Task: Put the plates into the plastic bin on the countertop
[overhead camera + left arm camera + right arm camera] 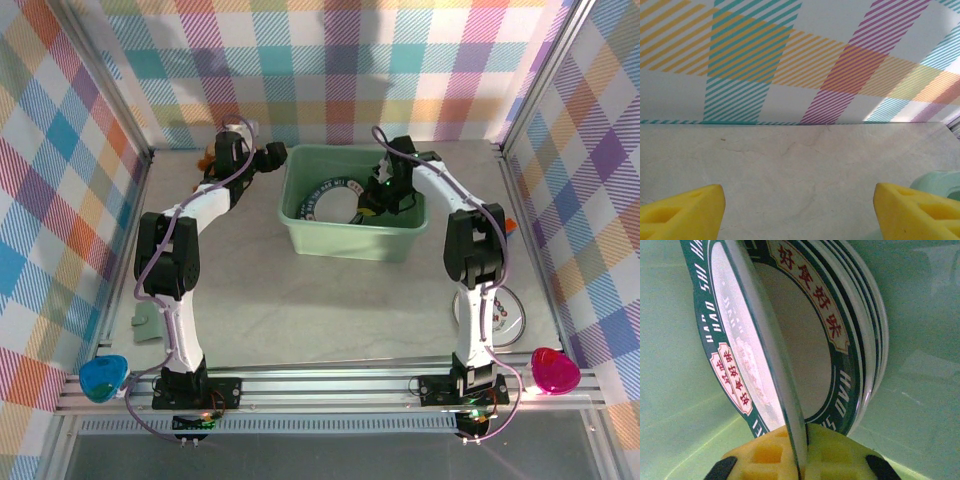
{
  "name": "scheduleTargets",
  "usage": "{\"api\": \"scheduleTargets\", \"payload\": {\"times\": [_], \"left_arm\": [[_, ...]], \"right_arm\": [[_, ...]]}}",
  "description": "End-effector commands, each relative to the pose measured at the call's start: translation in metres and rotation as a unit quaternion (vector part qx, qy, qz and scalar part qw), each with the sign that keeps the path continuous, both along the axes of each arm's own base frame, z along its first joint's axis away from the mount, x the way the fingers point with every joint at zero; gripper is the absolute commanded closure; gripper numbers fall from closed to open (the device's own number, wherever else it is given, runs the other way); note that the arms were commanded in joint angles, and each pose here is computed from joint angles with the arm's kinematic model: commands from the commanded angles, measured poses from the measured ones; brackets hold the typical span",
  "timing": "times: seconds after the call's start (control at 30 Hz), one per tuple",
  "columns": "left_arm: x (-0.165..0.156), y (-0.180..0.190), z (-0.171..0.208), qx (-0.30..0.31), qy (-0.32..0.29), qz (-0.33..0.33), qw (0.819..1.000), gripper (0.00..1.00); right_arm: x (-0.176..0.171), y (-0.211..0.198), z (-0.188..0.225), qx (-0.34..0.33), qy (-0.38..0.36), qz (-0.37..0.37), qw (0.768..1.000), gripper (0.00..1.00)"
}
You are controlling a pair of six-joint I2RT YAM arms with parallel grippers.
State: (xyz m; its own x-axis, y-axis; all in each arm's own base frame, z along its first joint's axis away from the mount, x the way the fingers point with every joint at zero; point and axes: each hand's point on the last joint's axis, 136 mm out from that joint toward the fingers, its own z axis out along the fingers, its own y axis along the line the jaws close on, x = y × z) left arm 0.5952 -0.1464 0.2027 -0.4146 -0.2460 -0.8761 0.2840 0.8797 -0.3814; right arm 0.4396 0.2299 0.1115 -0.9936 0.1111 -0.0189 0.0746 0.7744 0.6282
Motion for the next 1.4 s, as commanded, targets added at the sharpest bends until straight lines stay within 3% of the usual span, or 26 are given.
{"api": "scheduleTargets", "payload": {"times": [0.0,0.17,0.27,0.57,0.67,0.77,1.03,1.23,1.37], "left_arm": [[0.0,-0.002,0.015,0.014,-0.021,-0.003,1.0,0.22],[-0.001,-0.002,0.017,0.014,-0.021,-0.003,1.0,0.22],[-0.003,-0.002,0.018,0.013,-0.023,-0.002,1.0,0.22],[-0.018,-0.004,0.033,0.003,-0.044,-0.005,0.999,0.22],[-0.025,-0.005,0.042,0.003,-0.058,-0.004,0.998,0.22],[-0.031,-0.003,0.046,0.0,-0.068,0.006,0.998,0.22],[-0.038,-0.005,0.053,-0.002,-0.083,0.003,0.997,0.22],[-0.04,-0.004,0.051,-0.003,-0.066,0.002,0.998,0.21],[-0.043,-0.005,0.047,-0.004,-0.021,-0.006,1.0,0.21]], "right_arm": [[-0.01,0.003,-0.01,-0.004,0.032,0.017,0.999,1.0],[-0.013,0.002,-0.011,-0.013,0.035,0.022,0.999,0.87],[-0.01,-0.004,-0.006,-0.029,0.018,0.017,0.999,0.65],[-0.002,-0.011,0.016,-0.067,-0.04,0.009,0.997,0.29],[-0.006,-0.023,0.022,-0.117,-0.059,0.003,0.991,0.23],[-0.004,-0.035,0.041,-0.156,-0.119,-0.012,0.981,0.08],[-0.005,-0.041,0.094,-0.188,-0.27,-0.024,0.944,0.03],[-0.015,-0.063,0.126,-0.227,-0.318,-0.058,0.919,0.03],[-0.032,-0.088,0.159,-0.25,-0.342,-0.096,0.901,0.03]]}}
